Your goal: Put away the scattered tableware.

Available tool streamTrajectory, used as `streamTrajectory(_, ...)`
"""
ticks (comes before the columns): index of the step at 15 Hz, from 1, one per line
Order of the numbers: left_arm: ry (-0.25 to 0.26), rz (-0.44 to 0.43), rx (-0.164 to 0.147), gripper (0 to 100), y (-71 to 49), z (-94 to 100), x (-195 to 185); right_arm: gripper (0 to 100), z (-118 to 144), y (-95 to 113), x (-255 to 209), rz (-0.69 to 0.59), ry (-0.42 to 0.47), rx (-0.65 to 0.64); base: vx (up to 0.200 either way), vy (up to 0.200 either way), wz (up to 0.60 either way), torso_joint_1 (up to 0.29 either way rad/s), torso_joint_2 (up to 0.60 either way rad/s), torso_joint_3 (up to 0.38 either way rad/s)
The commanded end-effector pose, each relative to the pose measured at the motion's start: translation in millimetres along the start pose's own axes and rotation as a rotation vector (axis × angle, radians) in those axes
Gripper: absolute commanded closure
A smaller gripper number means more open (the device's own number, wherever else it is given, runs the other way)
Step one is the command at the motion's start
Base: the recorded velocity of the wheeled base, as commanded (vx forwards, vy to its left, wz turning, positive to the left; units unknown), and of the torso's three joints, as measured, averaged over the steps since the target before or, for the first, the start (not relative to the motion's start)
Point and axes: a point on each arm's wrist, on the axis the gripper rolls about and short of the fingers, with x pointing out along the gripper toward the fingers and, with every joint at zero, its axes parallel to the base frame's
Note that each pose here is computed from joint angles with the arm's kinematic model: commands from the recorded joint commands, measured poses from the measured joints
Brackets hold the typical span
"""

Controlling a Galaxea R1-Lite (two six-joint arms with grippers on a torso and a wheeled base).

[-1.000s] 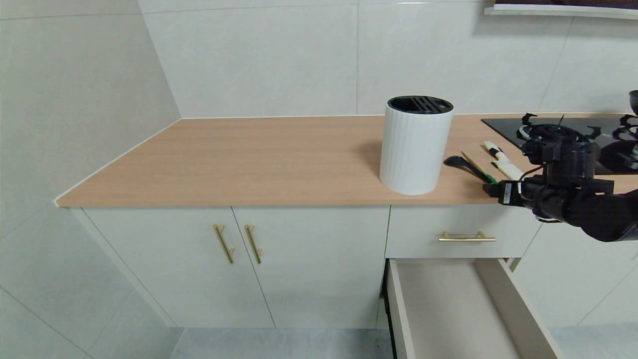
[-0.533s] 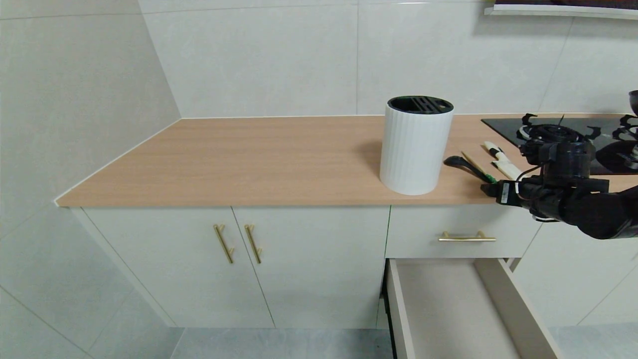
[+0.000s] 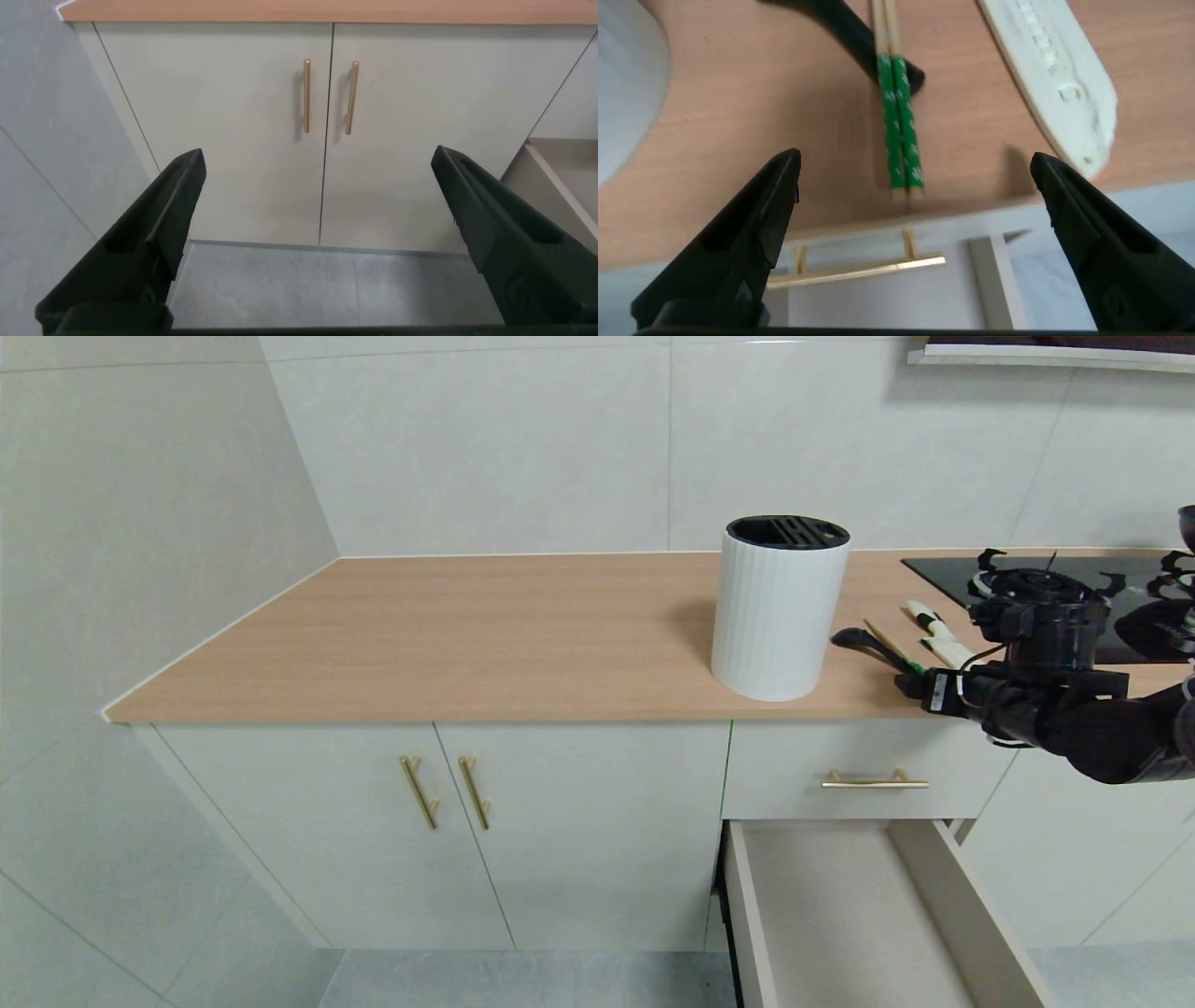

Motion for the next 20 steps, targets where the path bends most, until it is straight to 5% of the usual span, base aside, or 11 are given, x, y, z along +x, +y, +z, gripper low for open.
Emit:
streamTrajectory(1, 0.000, 0.001, 0.000, 0, 0.0, 0.0, 0, 0, -4, 1, 3, 0.000, 0.007, -0.002, 0.000, 0.000, 0.00, 0.000, 0.00, 0.000)
streamTrajectory(2, 0.000, 0.000, 0.000, 0, 0.0, 0.0, 0, 100, -5, 1, 4, -0.001, 0.010, -0.003, 0.000, 0.000, 0.00, 0.000, 0.00, 0.000)
streamTrajectory(13, 0.000, 0.001, 0.000, 0, 0.0, 0.0, 0, 100, 7, 0, -6, 0.002, -0.026, 0.020, 0.000, 0.000, 0.00, 0.000, 0.00, 0.000)
streamTrajectory(20, 0.000, 0.001, 0.000, 0, 0.0, 0.0, 0, 100, 46, -8, -74, 0.014, -0.046, 0.037, 0.000, 0.000, 0.00, 0.000, 0.00, 0.000)
